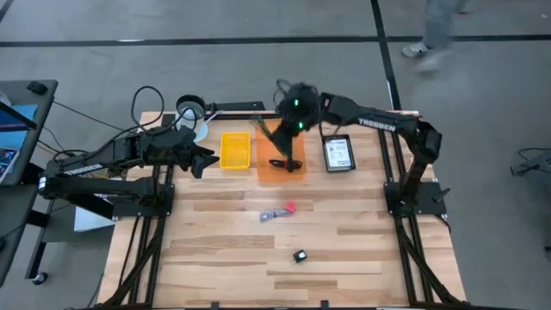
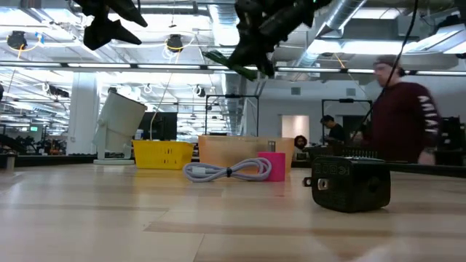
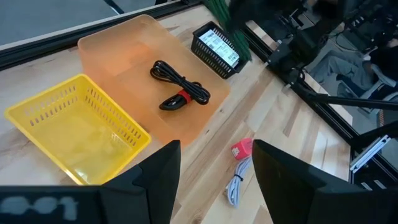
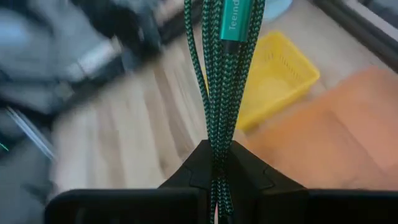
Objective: Pick and place items into bin
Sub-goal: Put the green USB cable into the orange bin
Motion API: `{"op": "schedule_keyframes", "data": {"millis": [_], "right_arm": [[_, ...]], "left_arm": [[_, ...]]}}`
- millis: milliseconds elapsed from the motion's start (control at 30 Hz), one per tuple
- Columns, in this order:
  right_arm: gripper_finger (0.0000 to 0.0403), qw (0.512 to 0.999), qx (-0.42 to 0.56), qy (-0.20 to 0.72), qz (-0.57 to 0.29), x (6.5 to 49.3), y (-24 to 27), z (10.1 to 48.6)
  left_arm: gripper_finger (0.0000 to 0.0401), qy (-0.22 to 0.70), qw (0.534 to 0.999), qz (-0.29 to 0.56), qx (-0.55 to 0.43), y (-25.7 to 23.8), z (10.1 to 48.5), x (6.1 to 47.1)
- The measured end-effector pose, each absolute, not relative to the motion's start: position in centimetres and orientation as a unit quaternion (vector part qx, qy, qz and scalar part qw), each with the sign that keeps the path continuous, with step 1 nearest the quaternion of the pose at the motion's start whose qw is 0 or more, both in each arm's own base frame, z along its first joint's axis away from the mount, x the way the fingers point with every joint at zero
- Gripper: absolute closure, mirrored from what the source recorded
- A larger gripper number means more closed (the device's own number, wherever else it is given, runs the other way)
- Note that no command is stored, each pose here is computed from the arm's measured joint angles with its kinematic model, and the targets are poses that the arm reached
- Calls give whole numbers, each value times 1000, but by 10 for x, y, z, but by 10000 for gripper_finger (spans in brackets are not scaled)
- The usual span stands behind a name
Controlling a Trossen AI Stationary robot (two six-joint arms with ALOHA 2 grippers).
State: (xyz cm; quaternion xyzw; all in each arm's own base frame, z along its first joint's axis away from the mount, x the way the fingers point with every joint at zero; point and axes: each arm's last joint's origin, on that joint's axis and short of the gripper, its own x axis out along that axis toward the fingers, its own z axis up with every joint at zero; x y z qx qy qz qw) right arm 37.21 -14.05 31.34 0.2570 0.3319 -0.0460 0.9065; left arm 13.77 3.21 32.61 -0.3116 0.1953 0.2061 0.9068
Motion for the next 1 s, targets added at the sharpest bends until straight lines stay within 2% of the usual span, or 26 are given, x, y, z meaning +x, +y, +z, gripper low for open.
{"op": "schedule_keyframes", "data": {"millis": [133,267,400,500,767,1000], "right_arm": [[381,866,370,335,-40,370,-170,295],[380,834,425,352,-14,375,-184,272],[372,816,438,375,-18,384,-188,247],[351,811,442,382,-21,388,-188,237],[278,833,403,379,-29,389,-191,236],[250,831,399,386,-25,388,-189,237]], "left_arm": [[212,194,905,207,-315,32,326,138],[212,194,905,207,-316,32,326,138],[212,195,905,207,-316,32,326,138],[212,196,905,207,-316,32,326,138],[212,204,903,210,-316,32,324,137],[212,205,902,210,-316,32,324,137]]}}
